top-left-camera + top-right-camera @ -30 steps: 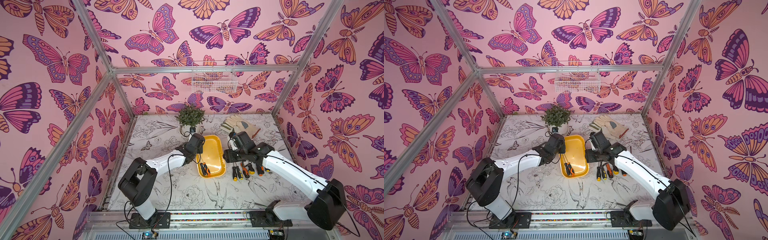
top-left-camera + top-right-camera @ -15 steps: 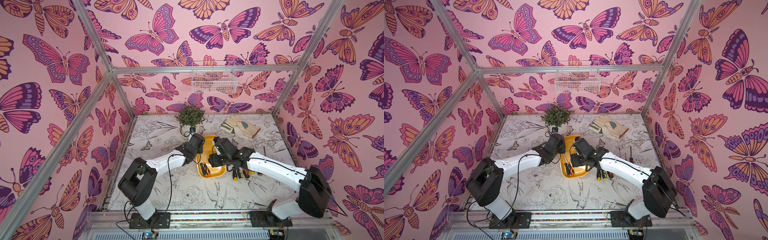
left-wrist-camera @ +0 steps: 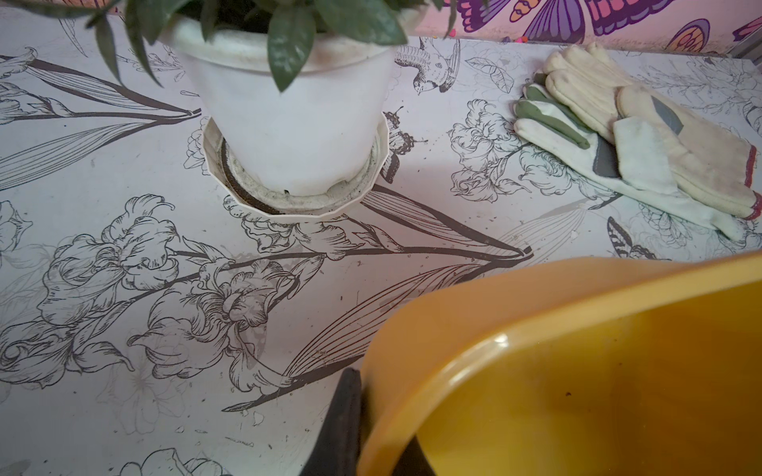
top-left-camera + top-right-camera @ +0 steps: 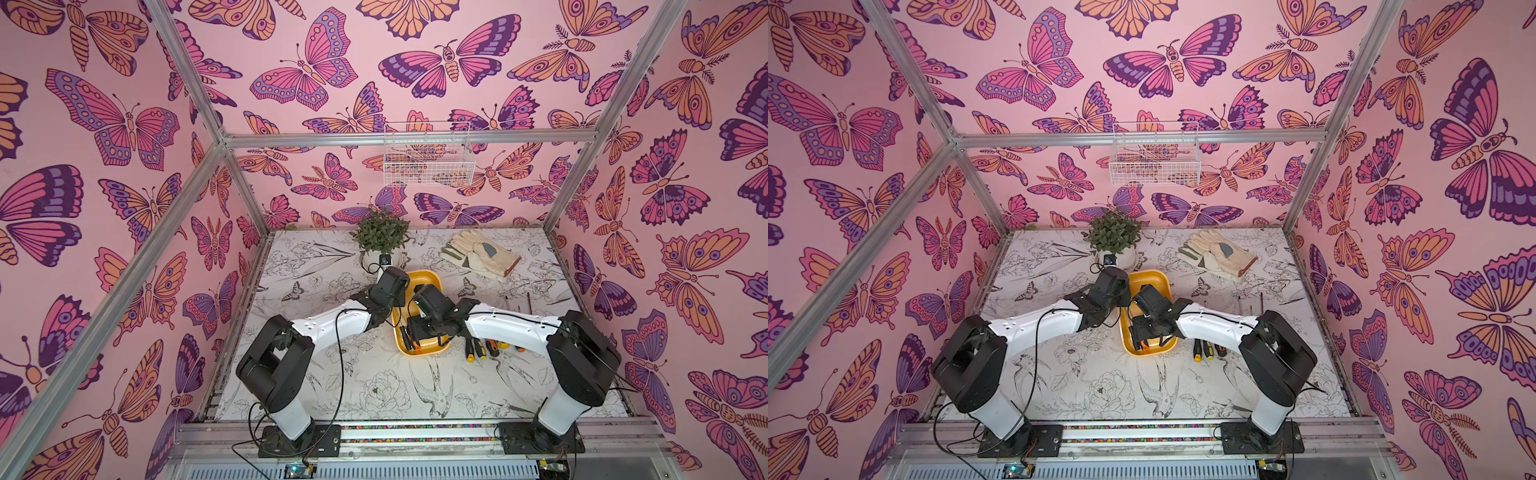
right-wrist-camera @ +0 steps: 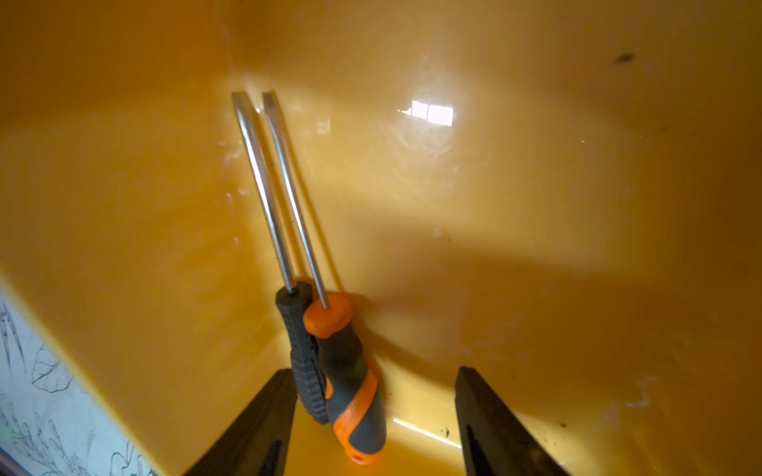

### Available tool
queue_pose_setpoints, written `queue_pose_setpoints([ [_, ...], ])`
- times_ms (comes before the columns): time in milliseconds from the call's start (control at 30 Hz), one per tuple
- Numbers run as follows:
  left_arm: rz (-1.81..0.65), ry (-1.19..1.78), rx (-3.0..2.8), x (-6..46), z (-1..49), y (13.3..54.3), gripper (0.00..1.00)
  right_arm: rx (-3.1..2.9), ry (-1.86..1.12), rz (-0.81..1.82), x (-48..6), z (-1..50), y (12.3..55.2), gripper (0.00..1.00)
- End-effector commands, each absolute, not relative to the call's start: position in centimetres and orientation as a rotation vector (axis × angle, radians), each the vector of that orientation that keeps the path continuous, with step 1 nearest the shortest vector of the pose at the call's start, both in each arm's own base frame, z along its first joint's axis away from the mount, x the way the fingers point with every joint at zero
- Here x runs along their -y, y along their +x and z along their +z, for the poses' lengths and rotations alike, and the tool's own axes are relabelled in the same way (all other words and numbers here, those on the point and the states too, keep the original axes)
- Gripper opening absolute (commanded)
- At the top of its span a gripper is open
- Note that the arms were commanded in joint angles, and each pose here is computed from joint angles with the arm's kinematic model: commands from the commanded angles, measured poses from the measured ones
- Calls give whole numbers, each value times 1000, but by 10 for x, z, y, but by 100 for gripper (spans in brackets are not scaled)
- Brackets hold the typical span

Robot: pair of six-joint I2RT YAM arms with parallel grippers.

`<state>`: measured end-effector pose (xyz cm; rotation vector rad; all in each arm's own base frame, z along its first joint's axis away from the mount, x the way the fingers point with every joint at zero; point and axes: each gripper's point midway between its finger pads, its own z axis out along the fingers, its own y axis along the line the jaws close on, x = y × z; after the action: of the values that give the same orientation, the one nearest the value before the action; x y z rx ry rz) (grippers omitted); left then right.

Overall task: Take out the screwdriver from the storage box
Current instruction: Pick up the screwdriver from the storage box.

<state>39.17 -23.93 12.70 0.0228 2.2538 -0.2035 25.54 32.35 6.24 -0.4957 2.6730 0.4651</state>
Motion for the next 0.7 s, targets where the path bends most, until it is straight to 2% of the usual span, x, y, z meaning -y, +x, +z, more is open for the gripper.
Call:
queue_pose_setpoints([
  [0, -224, 0, -2237, 236, 134, 393, 0, -2665, -489, 488, -331, 62, 256, 66],
  [667, -227, -7, -2241, 235, 133, 393, 0, -2740, -517, 299, -322, 16, 263, 55],
])
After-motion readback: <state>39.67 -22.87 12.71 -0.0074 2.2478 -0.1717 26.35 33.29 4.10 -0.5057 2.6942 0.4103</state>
